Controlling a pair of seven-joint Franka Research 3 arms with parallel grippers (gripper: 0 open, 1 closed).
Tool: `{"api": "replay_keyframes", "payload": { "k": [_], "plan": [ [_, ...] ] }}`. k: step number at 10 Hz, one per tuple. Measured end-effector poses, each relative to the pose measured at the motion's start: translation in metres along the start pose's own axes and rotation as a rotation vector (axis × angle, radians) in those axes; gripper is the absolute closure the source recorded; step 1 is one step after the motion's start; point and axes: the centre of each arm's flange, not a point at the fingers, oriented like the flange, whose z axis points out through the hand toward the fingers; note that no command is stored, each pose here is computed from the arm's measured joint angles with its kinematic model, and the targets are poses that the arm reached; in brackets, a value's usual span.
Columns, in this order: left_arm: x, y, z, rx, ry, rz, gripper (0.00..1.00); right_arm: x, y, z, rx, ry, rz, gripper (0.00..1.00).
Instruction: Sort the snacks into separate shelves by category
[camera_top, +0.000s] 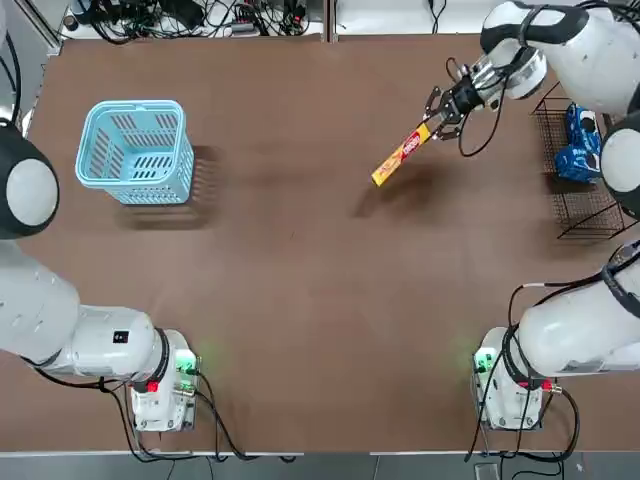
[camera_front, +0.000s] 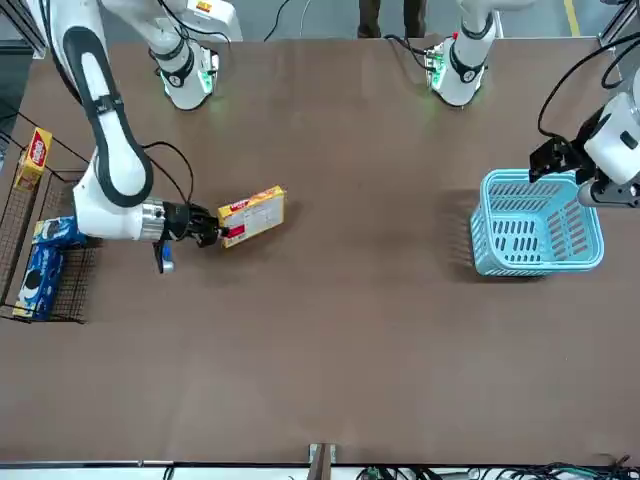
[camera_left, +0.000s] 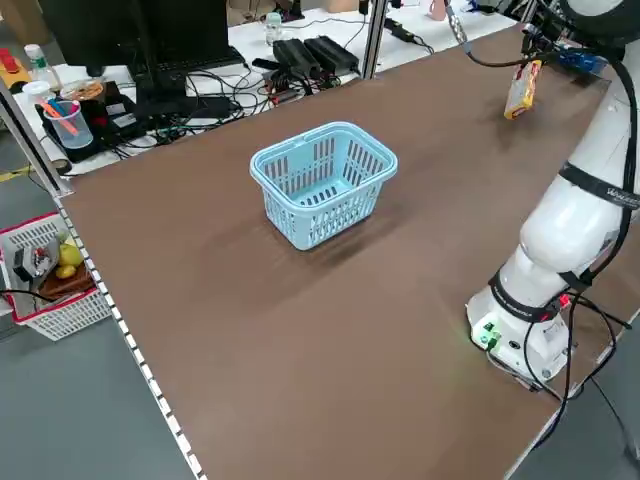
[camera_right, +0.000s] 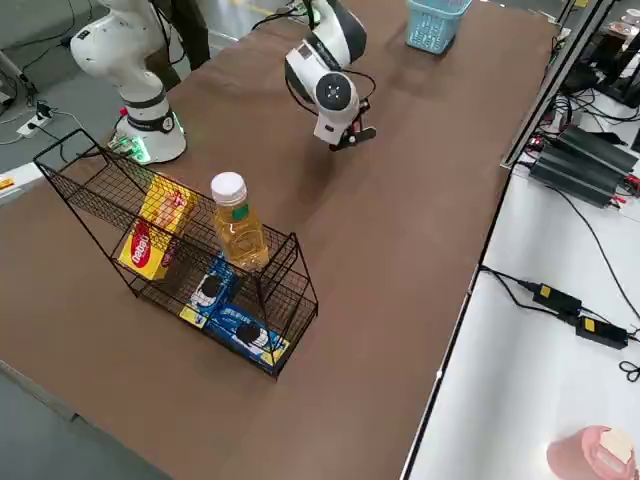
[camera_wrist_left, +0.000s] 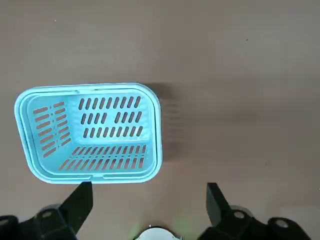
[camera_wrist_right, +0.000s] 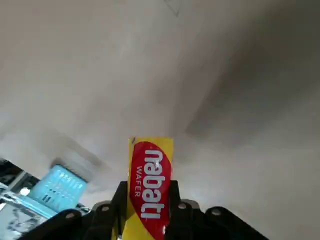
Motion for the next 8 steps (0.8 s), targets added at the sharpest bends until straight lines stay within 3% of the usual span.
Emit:
{"api": "replay_keyframes", "payload": {
  "k": [4, 8],
  "plan": [
    [0.000, 0.001, 0.000, 0.000, 0.000, 0.002, 0.00, -0.014, -0.032, -0.076, -0.289, 0.144, -0.231, 0.64],
    [0.000, 0.001, 0.000, 0.000, 0.000, 0.002, 0.00, -0.029, -0.056, -0.139, -0.620, 0.306, -0.364, 0.64]
  ]
}}
